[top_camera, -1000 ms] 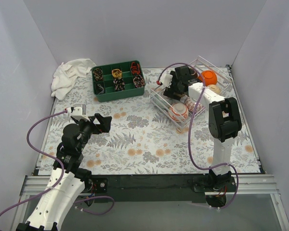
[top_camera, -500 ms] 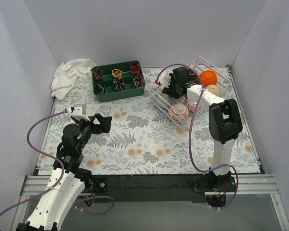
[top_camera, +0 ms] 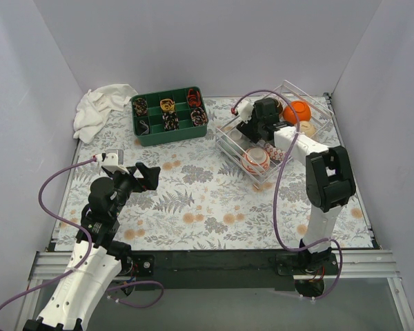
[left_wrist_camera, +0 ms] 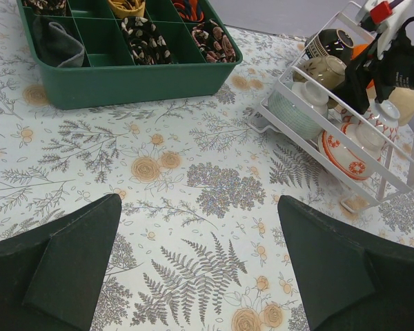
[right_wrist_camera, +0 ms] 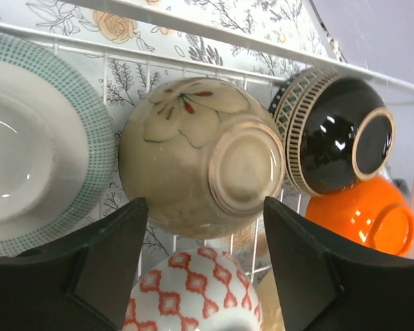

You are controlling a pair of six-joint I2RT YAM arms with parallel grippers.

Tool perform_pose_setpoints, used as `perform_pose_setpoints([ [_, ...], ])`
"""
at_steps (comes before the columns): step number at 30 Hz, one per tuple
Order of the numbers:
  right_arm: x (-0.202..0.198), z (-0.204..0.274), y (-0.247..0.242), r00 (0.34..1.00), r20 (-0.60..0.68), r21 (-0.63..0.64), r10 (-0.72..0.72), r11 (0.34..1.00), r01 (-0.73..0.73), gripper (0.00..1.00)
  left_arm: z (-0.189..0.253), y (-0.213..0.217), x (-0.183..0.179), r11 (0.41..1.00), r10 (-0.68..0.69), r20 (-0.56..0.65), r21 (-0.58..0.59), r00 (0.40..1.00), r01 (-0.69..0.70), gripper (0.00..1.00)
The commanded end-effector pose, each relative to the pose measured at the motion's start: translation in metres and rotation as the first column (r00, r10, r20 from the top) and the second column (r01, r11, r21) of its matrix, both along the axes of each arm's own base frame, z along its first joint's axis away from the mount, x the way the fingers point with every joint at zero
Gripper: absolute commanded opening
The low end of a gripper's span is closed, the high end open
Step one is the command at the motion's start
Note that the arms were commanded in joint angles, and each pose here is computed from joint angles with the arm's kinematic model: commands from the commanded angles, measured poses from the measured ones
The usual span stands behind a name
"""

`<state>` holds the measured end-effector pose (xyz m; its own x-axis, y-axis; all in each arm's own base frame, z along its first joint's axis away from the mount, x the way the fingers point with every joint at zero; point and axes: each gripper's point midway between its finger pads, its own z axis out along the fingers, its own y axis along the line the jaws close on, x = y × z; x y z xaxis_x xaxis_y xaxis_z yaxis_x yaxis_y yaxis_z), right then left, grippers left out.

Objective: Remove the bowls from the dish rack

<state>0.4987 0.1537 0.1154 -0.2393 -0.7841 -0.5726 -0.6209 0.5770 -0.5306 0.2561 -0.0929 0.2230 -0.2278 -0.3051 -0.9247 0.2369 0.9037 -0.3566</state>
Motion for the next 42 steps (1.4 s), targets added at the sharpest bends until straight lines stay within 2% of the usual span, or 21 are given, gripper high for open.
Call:
perform_pose_setpoints([
  [1,0.002,0.061,0.001,0.988,0.108,0.203,-0.109,0.975,0.086,0.79,-0.002,-0.002,-0.002,1.000,-0.020,-0.002,0.014,1.000,0.020,0.98],
  [7,-0.013,0.093,-0.025,0.939,0.104,0.358,-0.327,0.894,0.271,0.87,-0.004,-0.004,-0.001,1.000,-0.026,-0.011,0.015,1.000,0.026,0.98],
  [13,-0.041,0.074,-0.060,0.855,-0.033,0.436,-0.517,0.763,0.478,0.88,-0.006,-0.007,0.000,0.999,-0.044,-0.019,0.016,0.999,0.044,0.98],
  [22,-0.070,0.040,-0.069,0.808,-0.194,0.438,-0.557,0.687,0.579,0.91,-0.006,-0.009,0.000,0.998,-0.056,-0.020,0.012,0.998,0.056,0.98],
  [25,-0.072,0.027,-0.077,0.773,-0.206,0.406,-0.599,0.667,0.625,0.92,-0.007,-0.010,0.000,0.998,-0.059,-0.025,0.011,0.998,0.059,0.98],
  [30,-0.069,0.012,-0.080,0.757,-0.236,0.379,-0.610,0.659,0.649,0.92,-0.006,-0.010,-0.001,0.998,-0.061,-0.022,0.012,0.998,0.061,0.98],
  [36,-0.064,0.006,-0.084,0.739,-0.254,0.380,-0.624,0.639,0.669,0.90,-0.007,-0.010,-0.001,0.998,-0.057,-0.023,0.013,0.998,0.058,0.98],
  [42,-0.057,0.002,-0.098,0.717,-0.287,0.423,-0.636,0.587,0.690,0.85,-0.008,-0.010,0.000,0.998,-0.057,-0.026,0.013,0.998,0.058,0.98],
])
